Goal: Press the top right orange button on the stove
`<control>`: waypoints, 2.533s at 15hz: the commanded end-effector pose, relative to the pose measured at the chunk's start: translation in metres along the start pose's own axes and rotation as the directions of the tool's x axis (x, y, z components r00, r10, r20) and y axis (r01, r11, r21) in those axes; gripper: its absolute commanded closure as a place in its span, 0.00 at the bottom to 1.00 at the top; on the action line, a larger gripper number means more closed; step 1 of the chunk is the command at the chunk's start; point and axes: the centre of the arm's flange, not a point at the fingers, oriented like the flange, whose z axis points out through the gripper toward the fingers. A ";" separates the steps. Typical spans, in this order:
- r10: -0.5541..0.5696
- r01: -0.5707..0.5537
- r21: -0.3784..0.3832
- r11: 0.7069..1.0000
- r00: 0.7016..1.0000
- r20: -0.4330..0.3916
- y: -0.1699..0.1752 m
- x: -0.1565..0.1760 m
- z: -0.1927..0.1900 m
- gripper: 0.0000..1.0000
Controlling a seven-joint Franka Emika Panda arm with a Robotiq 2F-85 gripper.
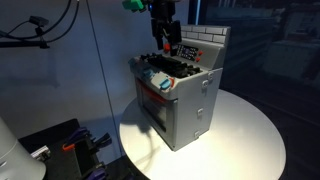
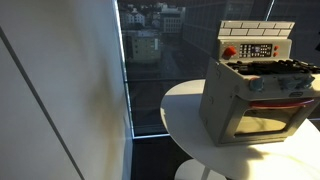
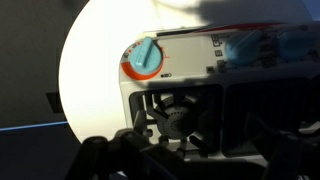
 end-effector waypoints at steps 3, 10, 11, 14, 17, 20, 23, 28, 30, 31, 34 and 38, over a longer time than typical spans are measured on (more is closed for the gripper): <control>0.084 -0.083 0.016 0.996 0.996 -0.032 0.001 0.044 0.004 0.00; 0.168 -0.168 0.012 0.986 0.982 -0.090 0.006 0.089 0.022 0.00; 0.179 -0.179 0.013 0.984 0.979 -0.099 0.007 0.094 0.024 0.00; 0.207 -0.207 0.016 0.978 0.969 -0.136 0.010 0.109 0.029 0.00; 0.224 -0.224 0.019 0.974 0.961 -0.159 0.011 0.120 0.033 0.00; 0.230 -0.230 0.020 0.973 0.959 -0.167 0.012 0.126 0.037 0.00; 0.234 -0.234 0.021 0.972 0.957 -0.173 0.013 0.129 0.040 0.00; 0.235 -0.235 0.021 0.972 0.956 -0.173 0.014 0.133 0.045 0.00; 0.236 -0.236 0.020 0.971 0.956 -0.173 0.015 0.135 0.048 0.00; 0.236 -0.236 0.020 0.971 0.956 -0.172 0.015 0.135 0.048 0.00; 0.235 -0.235 0.021 0.972 0.957 -0.172 0.015 0.137 0.050 0.00; 0.234 -0.234 0.021 0.972 0.957 -0.173 0.014 0.140 0.051 0.00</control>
